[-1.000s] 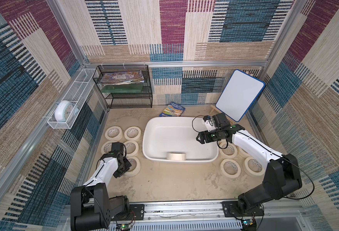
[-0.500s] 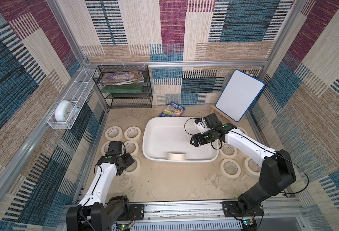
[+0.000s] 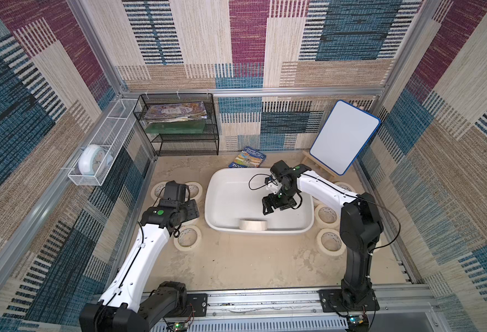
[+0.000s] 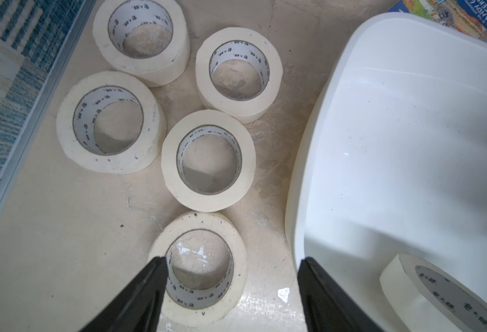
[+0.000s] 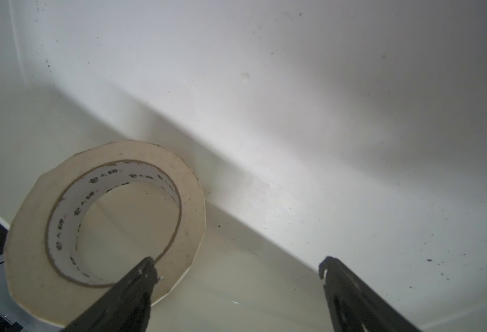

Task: Take out the art tape in the storage box
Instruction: Place the art tape at the center of the board, then adjust the art tape in the storage box.

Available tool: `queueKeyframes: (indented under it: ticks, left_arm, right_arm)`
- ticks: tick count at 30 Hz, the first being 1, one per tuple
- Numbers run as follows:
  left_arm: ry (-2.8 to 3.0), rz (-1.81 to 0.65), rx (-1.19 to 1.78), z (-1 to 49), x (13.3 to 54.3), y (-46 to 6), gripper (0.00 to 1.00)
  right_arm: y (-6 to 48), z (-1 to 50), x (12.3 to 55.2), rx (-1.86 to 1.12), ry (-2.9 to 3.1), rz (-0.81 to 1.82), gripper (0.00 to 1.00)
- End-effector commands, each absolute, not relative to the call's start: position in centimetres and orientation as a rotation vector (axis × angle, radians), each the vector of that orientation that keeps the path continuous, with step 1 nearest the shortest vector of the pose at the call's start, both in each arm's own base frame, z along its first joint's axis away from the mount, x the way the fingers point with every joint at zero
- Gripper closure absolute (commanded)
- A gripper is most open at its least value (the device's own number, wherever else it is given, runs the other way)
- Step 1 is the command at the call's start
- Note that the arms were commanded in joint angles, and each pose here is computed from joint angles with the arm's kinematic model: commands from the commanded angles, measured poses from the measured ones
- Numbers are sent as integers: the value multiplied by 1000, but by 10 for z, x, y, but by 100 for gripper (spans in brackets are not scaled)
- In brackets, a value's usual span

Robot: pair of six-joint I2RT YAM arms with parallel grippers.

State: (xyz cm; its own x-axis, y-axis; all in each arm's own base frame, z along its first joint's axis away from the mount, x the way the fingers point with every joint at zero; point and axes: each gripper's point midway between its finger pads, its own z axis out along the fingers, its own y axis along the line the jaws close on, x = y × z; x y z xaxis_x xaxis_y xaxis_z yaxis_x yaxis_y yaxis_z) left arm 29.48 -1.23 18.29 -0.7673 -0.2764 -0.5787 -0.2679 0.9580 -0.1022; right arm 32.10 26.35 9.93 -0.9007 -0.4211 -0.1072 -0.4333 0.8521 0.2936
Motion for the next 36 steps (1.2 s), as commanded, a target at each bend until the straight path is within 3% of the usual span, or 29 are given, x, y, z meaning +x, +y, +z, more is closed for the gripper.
queueKeyframes:
  ticks: [1,14,19,22,27,28,32,36]
  left_arm:
    - [2489,39,-275,190,303,-13,23]
    - [2476,84,-141,189,313,-15,23]
    - [2488,88,-131,182,316,-15,23]
    - [2489,90,-132,179,316,-15,23]
    - [2485,109,-135,179,315,-12,23]
    - [2485,110,-137,179,314,-12,23]
    - [2482,104,-137,182,315,-13,23]
    - [2468,97,-135,189,316,-13,23]
  right_arm:
    - [267,98,307,-665,3095,522,6]
    - [291,62,275,-745,3263,444,6]
    - [297,45,267,-771,3305,416,13]
    - [298,38,269,-768,3310,385,31]
    - [296,49,288,-753,3245,289,84]
    - [294,52,293,-749,3227,267,91]
    - [287,70,318,-705,3140,160,100]
    - [280,95,354,-664,2987,6,100]
